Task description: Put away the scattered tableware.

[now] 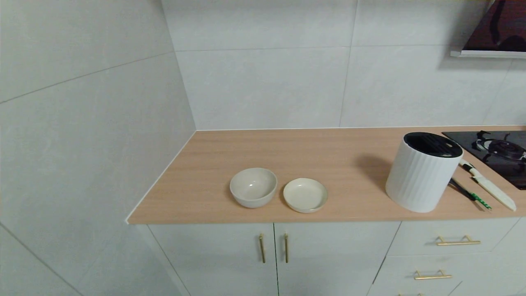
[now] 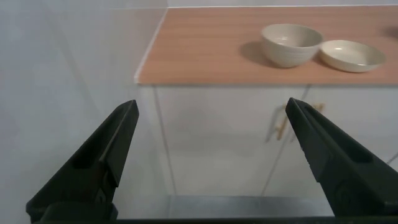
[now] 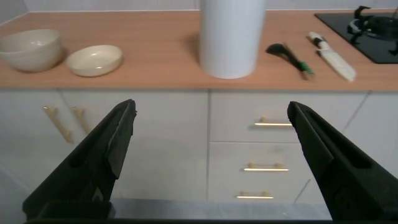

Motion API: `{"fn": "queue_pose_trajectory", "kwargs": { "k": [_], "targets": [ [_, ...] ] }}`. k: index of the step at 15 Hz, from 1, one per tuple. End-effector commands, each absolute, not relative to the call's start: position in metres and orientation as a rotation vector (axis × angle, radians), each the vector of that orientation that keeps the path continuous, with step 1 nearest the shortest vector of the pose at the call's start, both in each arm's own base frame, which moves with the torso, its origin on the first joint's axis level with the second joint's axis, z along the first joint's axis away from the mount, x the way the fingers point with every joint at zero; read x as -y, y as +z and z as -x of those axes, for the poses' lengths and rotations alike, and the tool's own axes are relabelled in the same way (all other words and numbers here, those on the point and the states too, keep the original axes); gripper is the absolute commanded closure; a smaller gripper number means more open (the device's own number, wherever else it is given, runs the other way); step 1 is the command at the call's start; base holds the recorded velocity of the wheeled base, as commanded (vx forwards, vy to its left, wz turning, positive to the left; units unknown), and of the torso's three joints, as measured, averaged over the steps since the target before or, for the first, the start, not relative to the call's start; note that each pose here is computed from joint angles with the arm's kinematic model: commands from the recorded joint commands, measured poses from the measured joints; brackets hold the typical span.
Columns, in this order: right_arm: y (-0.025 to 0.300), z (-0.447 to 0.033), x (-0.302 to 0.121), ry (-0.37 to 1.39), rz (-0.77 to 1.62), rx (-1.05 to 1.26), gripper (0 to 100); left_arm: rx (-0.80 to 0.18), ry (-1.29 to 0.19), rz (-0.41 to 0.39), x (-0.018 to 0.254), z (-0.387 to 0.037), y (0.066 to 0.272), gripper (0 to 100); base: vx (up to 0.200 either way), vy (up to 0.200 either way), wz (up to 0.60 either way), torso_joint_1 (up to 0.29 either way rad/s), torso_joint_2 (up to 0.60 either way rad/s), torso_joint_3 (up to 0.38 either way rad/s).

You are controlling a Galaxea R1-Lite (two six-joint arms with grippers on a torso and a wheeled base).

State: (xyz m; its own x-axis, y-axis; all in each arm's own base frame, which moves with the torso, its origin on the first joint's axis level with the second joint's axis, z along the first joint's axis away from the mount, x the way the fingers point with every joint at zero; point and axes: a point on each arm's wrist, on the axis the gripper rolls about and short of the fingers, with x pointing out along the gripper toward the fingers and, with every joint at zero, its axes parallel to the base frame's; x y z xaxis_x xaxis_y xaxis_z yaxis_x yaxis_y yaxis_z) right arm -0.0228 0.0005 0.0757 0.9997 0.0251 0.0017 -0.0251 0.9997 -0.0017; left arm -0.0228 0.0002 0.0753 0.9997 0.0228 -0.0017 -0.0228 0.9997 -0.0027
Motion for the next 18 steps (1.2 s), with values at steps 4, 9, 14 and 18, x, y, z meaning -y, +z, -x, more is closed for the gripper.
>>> {"fn": "queue_pose_trajectory", "kwargs": {
  "k": [4,9,14,18],
  "targets": [
    [0.0758,0.0228,-0.0005,0.026,0.002,0.003,0,-0.003,0.023,0.003,-0.0002,0.0227,0.0754,0,0.0,0.0,0.0,0.0,0.0,0.0],
    [0.0758,0.0228,-0.0005,0.026,0.002,0.003,0,-0.003,0.023,0.002,-0.0002,0.0227,0.0754,0,0.0,0.0,0.0,0.0,0.0,0.0],
    [0.0758,0.0228,-0.0005,0.026,0.002,0.003,0,-0.003,0.023,0.003,-0.0002,0.0227,0.0754,0,0.0,0.0,0.0,0.0,0.0,0.0],
    [0.0758,0.0228,-0.0005,0.026,0.002,0.003,0,-0.003,0.023,0.003,-0.0002,0.0227,0.0754,0,0.0,0.0,0.0,0.0,0.0,0.0]
  ]
}}
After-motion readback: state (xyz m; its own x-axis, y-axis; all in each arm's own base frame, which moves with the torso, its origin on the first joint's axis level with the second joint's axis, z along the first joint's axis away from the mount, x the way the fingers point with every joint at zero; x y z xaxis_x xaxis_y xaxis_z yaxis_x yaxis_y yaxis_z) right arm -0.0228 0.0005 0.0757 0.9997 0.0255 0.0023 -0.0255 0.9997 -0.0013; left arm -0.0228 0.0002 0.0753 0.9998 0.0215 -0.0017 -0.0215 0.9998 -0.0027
